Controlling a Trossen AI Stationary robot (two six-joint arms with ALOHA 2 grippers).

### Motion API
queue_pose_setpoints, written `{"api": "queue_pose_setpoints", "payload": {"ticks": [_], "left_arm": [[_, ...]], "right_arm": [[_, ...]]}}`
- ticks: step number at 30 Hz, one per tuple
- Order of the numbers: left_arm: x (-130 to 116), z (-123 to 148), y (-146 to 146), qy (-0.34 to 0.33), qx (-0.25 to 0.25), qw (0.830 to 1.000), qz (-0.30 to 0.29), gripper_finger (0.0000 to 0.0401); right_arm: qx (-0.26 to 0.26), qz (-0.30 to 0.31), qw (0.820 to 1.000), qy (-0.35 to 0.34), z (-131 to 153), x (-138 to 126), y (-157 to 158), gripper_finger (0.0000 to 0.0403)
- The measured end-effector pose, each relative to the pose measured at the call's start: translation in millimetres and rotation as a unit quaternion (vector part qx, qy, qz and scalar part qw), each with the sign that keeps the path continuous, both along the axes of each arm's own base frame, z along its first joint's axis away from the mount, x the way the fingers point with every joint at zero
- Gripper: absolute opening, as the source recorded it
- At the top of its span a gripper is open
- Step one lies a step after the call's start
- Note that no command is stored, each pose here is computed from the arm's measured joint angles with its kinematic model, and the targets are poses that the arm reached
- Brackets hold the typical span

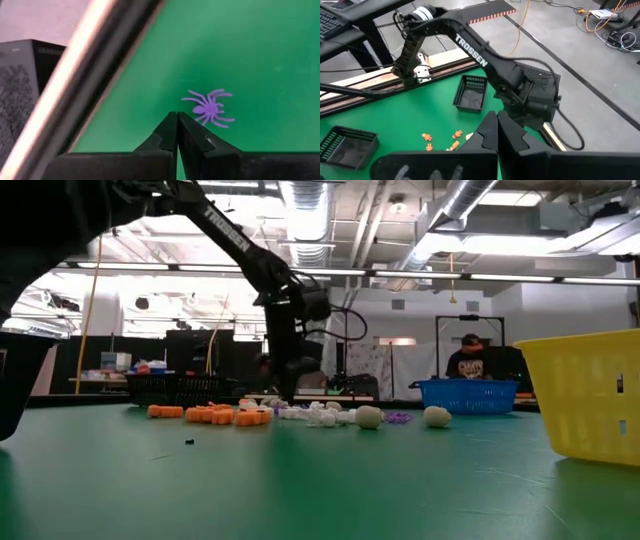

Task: Sort Halloween decoration
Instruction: Put the purple spider toy into the top black basket

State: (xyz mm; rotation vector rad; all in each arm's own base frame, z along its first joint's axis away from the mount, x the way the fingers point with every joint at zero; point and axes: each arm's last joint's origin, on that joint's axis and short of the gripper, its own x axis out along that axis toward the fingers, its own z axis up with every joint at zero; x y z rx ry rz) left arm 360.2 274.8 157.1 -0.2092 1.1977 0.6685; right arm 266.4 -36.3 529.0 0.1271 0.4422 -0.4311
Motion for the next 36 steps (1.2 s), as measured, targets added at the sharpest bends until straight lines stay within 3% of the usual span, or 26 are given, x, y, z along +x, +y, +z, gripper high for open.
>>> {"api": "queue_pose_setpoints", "payload": {"ticks": [5,9,11,13,15,17,19,22,23,25,27,29,32,36], "left_arm": [[3,-7,-4,-0.019,-0.046,0.998,-0.030,0.0000],[13,2,-22,-0.077,-0.120,0.984,-0.103,0.0000],[21,11,-38,-0.135,-0.191,0.960,-0.156,0.0000],[26,22,-52,-0.191,-0.265,0.923,-0.203,0.0000],[29,33,-66,-0.219,-0.306,0.897,-0.233,0.0000],[31,45,-78,-0.231,-0.321,0.885,-0.244,0.0000],[31,63,-87,-0.228,-0.293,0.895,-0.246,0.0000],[22,87,-85,-0.166,-0.122,0.962,-0.179,0.0000],[19,88,-78,-0.140,-0.061,0.977,-0.147,0.0000],[13,83,-64,-0.100,0.008,0.990,-0.103,0.0000],[11,69,-52,-0.086,0.021,0.993,-0.079,0.0000],[14,55,-44,-0.097,-0.004,0.992,-0.076,0.0000],[13,27,-37,-0.063,-0.035,0.995,-0.073,0.0000],[16,11,-31,-0.051,-0.026,0.995,-0.078,0.0000]], "right_arm": [[0.006,-0.004,1.000,-0.003,0,0,0,0.0017],[0.006,-0.004,1.000,-0.003,0,0,0,0.0017],[0.006,-0.004,1.000,-0.003,0,0,0,0.0017],[0.003,-0.002,1.000,-0.001,0,0,0,0.0017],[0.002,-0.003,1.000,0.000,0,0,0,0.0017],[-0.004,-0.008,1.000,0.010,-2,-1,-1,0.0017],[-0.012,-0.034,0.999,0.039,-6,-5,-4,0.0017],[0.002,-0.069,0.994,0.081,-17,-7,-9,0.0017],[0.010,-0.076,0.993,0.089,-19,-8,-10,0.0017],[0.015,-0.079,0.992,0.096,-21,-8,-9,0.0017],[0.015,-0.073,0.993,0.087,-20,-6,-7,0.0017],[0.014,-0.067,0.995,0.075,-18,-4,-4,0.0017],[0.013,-0.059,0.996,0.069,-17,-2,1,0.0017],[0.022,-0.062,0.996,0.061,-17,-2,3,0.0017]]}}
